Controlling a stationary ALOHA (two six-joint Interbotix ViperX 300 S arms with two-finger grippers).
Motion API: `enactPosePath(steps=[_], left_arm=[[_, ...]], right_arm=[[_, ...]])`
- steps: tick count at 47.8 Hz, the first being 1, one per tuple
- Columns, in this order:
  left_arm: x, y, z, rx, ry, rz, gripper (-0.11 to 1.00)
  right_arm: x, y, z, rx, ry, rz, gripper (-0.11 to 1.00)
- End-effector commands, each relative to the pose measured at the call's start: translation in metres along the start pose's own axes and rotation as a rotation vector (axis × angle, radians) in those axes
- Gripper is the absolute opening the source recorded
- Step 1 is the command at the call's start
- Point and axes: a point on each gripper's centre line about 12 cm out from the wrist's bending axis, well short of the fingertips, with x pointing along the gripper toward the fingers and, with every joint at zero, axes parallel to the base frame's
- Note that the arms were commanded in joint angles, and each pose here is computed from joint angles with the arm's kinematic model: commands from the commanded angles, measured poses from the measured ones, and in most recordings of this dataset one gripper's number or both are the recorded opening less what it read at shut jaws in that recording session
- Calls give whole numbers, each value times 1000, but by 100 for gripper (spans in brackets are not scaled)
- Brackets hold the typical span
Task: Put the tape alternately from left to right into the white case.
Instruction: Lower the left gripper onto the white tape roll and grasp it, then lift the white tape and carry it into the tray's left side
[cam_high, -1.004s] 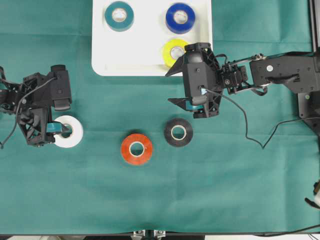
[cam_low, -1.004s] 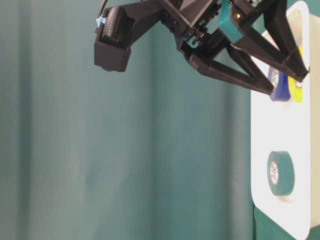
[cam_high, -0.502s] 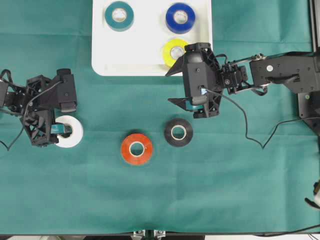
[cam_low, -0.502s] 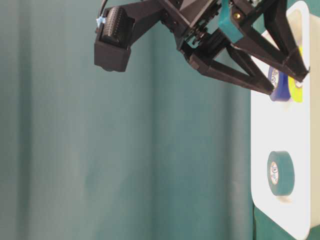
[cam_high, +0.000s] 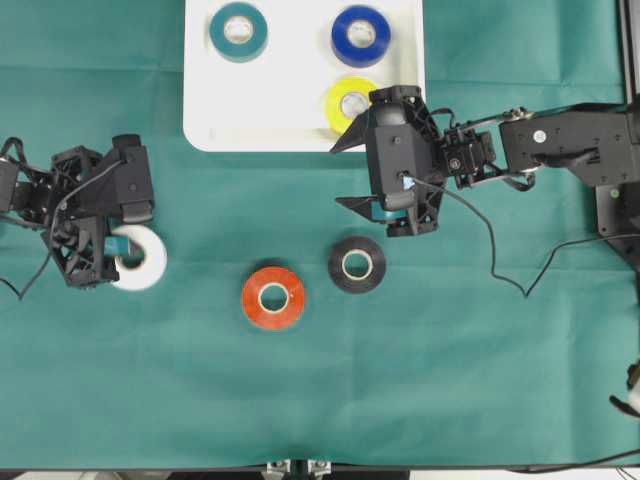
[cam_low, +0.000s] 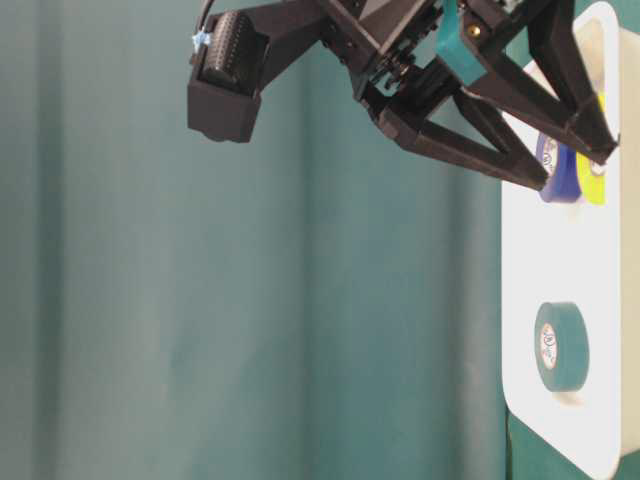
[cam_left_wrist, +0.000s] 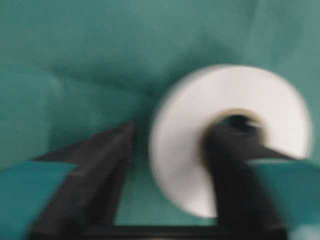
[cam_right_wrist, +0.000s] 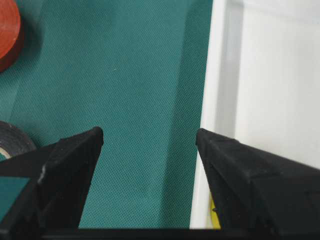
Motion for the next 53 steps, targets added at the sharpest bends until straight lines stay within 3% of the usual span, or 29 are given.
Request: enactPosePath(steps=[1, 4, 20, 44, 53], left_arm=[[-1, -4, 5, 3, -14, -9, 1], [-2, -4, 6, 3, -20, -12, -3], [-3, -5, 8, 6, -26, -14, -3], [-64, -27, 57, 21, -202, -89, -3], [-71, -26, 57, 16, -224, -97, -3]], right_arm=[[-4, 2, 8, 0, -33, 6, 83], [-4, 2, 8, -1, -32, 7, 83], [-4, 5, 9, -8, -34, 14, 83], [-4, 5, 9, -7, -34, 13, 82], [-4, 5, 9, -6, -34, 13, 82]])
